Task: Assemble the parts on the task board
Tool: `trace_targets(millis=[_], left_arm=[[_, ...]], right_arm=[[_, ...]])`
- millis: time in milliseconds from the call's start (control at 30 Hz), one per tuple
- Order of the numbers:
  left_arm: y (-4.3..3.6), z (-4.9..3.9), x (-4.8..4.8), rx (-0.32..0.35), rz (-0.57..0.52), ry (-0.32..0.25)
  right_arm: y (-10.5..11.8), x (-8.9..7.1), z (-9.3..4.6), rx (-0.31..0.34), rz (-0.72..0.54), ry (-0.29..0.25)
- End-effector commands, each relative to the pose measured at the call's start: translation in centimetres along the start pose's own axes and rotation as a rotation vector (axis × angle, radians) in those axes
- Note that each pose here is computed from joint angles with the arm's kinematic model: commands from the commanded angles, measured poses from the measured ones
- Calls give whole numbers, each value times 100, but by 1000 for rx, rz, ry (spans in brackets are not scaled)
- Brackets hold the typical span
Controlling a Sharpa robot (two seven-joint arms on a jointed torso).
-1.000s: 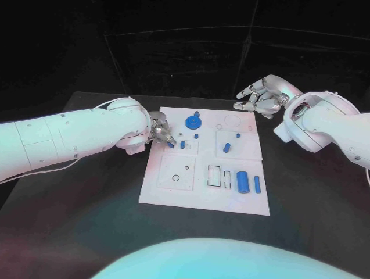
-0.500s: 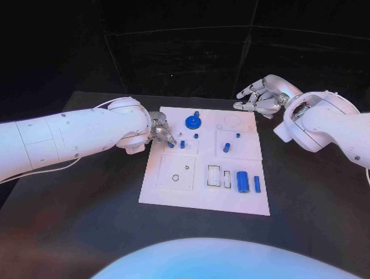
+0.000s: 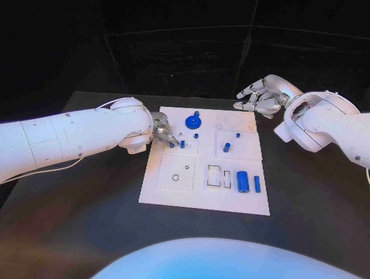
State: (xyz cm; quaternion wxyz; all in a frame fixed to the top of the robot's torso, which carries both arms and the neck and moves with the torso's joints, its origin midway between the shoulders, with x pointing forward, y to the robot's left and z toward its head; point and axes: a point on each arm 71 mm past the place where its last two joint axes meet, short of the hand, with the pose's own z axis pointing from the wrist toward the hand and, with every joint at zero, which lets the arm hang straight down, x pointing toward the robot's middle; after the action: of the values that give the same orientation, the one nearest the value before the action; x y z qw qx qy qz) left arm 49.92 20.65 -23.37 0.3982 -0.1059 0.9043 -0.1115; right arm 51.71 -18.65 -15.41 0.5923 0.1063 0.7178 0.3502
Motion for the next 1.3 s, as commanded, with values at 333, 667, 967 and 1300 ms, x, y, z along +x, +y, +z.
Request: trace_targets(millis=[333,667,967,1300], left_arm=[[31,18,-3,-32,5,5],[40,-2,-19,-15,-15,-22],[49,-26,-71,18,-60,-89],[121,-61,-177,63,-176,-200]], right_arm=[[16,-6,-2,-8,1,1],[14,-6,1,-9,0,3],[14,-4,4,-9,0,3],[5,-10,1,-6,0,2]])
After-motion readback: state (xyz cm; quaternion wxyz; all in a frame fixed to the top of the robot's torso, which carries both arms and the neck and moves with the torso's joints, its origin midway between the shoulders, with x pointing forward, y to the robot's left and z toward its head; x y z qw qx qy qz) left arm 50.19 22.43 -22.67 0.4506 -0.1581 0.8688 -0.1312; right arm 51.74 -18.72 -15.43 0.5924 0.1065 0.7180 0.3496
